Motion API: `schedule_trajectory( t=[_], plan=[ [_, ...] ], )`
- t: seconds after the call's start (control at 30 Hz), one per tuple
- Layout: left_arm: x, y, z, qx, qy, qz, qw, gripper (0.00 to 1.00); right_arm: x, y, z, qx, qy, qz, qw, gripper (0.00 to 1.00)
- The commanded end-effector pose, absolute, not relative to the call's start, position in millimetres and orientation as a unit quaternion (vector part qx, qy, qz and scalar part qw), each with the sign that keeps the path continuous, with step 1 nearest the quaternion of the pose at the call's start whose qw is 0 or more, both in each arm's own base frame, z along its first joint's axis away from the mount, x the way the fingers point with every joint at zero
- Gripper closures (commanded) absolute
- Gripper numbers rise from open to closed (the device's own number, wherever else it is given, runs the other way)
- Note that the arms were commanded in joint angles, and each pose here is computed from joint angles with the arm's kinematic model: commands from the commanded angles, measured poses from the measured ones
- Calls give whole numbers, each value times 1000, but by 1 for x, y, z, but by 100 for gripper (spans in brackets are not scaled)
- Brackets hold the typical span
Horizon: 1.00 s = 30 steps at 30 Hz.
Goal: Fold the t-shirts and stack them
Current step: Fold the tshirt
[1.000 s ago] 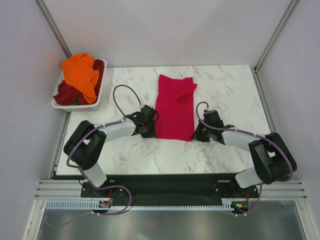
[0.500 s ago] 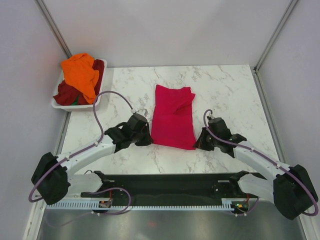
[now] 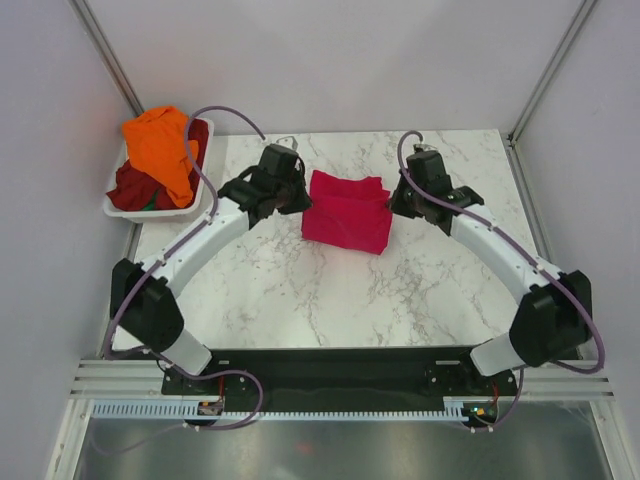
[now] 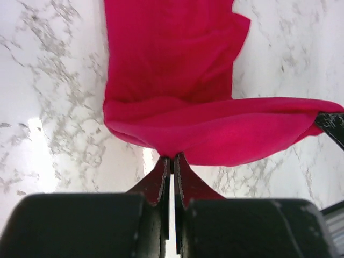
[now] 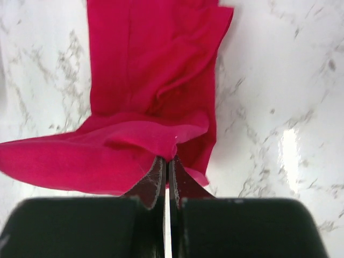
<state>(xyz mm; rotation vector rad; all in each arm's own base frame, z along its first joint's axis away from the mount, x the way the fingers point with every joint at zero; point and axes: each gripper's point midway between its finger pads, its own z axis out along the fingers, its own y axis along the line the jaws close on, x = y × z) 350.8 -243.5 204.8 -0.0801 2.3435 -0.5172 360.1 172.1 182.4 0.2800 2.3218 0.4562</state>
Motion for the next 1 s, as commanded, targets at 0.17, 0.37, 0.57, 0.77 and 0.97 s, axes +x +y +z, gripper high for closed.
schedule_trajectory(
  t=[0.17,0.37,0.57,0.77,0.97],
  plan=[
    [437,-252,202,-1,915,-212,344,98,444,157,178,130,906,121,385,100],
    [482,-256,167,-6,925,-209,317,98,490,163,167,135,906,127,380,100],
    [536,-255,163,-4,915,-218,340,91,534,158,125,154,916,116,353,91],
    [573,-254,183,-1,894,-261,364,3,570,143,141,168,907,83,376,22],
    [556,-235,217,-2,891,-232,391,0,540,124,193,175,883,39,433,20]
  ],
)
